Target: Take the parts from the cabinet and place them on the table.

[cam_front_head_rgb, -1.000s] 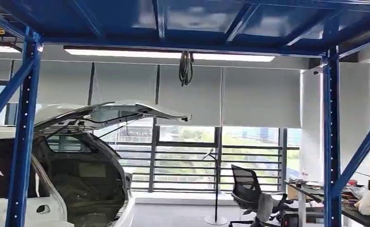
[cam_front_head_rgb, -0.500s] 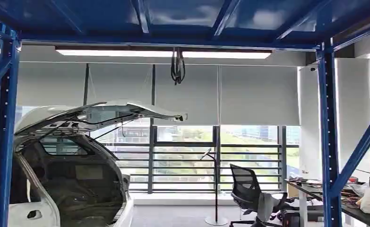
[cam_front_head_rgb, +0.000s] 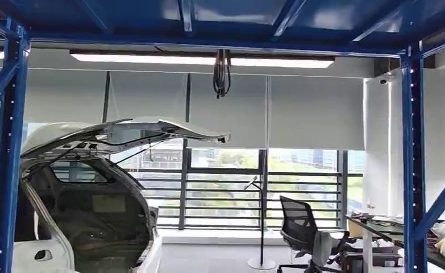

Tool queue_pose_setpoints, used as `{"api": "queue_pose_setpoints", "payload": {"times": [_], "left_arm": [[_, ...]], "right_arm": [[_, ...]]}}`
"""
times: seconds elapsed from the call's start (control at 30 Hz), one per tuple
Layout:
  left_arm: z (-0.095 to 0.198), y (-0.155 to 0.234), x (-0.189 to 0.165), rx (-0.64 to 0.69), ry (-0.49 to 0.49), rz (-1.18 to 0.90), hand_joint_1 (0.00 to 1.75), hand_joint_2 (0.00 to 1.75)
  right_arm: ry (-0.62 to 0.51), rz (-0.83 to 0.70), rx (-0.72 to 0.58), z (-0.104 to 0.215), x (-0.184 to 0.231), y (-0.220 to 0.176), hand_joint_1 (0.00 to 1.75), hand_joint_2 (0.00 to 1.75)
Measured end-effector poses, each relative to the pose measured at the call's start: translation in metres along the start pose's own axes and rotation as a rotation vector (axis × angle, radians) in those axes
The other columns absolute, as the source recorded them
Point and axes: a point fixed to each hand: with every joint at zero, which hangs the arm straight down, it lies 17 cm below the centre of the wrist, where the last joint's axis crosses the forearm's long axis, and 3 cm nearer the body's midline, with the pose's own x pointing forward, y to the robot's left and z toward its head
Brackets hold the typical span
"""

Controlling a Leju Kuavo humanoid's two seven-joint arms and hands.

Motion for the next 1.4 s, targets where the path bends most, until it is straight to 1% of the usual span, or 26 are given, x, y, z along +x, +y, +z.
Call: {"api": "queue_pose_setpoints", "payload": {"times": [0.1, 0.2, 0.27, 0.33, 0.6, 0.8, 0.93, 1.17, 1.4], "left_arm": [[0.0, 0.0, 0.003, 0.0, -0.007, 0.001, 0.0, 0.0], [-0.001, -0.001, 0.006, -0.003, -0.013, 0.0, 0.0, 0.0], [-0.001, -0.002, 0.008, -0.009, -0.02, -0.003, 0.0, 0.0], [-0.001, -0.003, 0.01, -0.012, -0.024, -0.007, 0.0, 0.0], [-0.001, -0.006, 0.012, -0.028, -0.031, -0.019, 0.0, 0.0], [-0.001, -0.008, 0.016, -0.036, -0.039, -0.038, 0.0, 0.0], [-0.002, -0.009, 0.02, -0.041, -0.052, -0.048, 0.0, 0.0], [-0.002, -0.008, 0.023, -0.043, -0.061, -0.064, 0.0, 0.0], [-0.002, -0.008, 0.023, -0.048, -0.063, -0.08, 0.0, 0.0]], "right_arm": [[0.094, 0.186, -0.011, 0.001, -0.03, -0.006, 0.0, 1.75], [0.163, 0.297, -0.003, 0.002, -0.052, -0.006, 0.0, 1.75], [0.217, 0.373, 0.028, 0.002, -0.07, 0.001, 0.0, 1.75], [0.255, 0.412, 0.063, 0.005, -0.086, 0.011, 0.0, 1.75], [0.339, 0.514, 0.178, 0.004, -0.131, 0.051, 0.0, 1.75], [0.366, 0.637, 0.242, -0.01, -0.154, 0.082, 0.0, 1.75], [0.359, 0.724, 0.259, -0.032, -0.157, 0.105, 0.0, 1.75], [0.334, 0.791, 0.275, -0.06, -0.151, 0.136, 0.0, 1.75], [0.322, 0.798, 0.296, -0.07, -0.146, 0.155, 0.0, 1.75]]}}
